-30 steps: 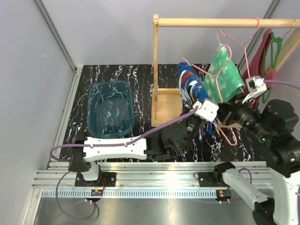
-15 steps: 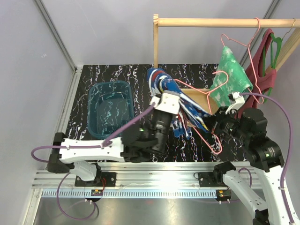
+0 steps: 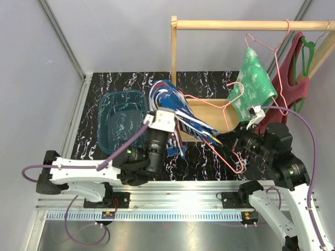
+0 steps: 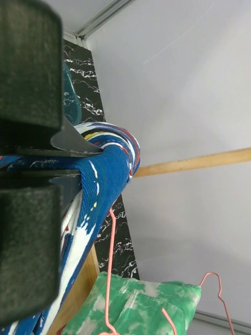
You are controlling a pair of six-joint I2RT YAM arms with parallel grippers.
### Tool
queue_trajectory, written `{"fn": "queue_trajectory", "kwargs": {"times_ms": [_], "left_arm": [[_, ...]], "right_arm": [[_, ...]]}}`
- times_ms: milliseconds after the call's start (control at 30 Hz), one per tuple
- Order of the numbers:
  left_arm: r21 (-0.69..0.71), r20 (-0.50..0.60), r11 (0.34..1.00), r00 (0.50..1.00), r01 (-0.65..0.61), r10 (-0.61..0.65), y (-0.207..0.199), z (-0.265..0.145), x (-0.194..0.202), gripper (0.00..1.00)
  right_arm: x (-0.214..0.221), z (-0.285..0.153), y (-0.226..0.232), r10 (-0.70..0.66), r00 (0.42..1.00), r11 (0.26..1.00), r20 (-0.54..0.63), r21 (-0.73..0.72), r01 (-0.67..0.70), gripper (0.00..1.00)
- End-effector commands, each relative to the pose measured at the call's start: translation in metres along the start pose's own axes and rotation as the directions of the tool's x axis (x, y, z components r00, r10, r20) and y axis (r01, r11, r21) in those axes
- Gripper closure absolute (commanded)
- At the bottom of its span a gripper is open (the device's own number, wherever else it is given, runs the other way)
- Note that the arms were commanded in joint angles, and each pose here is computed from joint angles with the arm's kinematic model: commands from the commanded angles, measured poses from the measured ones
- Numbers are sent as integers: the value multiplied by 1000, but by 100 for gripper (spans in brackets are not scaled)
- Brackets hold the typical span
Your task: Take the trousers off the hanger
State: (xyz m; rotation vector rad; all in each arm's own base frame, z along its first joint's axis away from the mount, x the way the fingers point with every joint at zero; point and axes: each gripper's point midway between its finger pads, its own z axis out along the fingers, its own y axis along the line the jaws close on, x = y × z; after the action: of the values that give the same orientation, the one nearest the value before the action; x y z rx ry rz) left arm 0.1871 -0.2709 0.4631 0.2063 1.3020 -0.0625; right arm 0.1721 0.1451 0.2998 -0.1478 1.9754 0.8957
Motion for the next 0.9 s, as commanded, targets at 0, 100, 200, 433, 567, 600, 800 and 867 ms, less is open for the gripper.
{"fn": "queue_trajectory", "kwargs": {"times_ms": [0,100,200,433,567,600,800,867], "left_arm": [[22,150,936,924,352,-351,60,2,-63,100],[96,127,948,941,303,-313,36,2,-56,100],[89,117,957,951,277,-287,28,3,-44,100],[157,117,933,932,325,-344,24,-1,-42,100],[260,149,920,929,294,-339,8,-6,-50,100],[282,156,917,929,284,-336,6,-7,-52,100],[350,186,921,951,171,-247,-12,-8,-58,100],[313,203,938,954,151,-221,-7,-5,-60,100]], "right_arm": [[-1,-2,11,-2,1000,998,-12,-55,1,100],[-19,-8,26,-32,999,996,3,-84,32,100],[-30,-12,28,-70,997,996,-18,-58,69,100],[-5,5,8,-53,970,999,-236,-4,53,100],[5,8,-9,-26,953,996,-301,77,51,100],[12,12,-17,-5,940,993,-341,110,45,100],[32,23,4,-16,903,1000,-429,-21,8,100],[35,27,0,-17,903,1000,-429,-3,18,100]]}}
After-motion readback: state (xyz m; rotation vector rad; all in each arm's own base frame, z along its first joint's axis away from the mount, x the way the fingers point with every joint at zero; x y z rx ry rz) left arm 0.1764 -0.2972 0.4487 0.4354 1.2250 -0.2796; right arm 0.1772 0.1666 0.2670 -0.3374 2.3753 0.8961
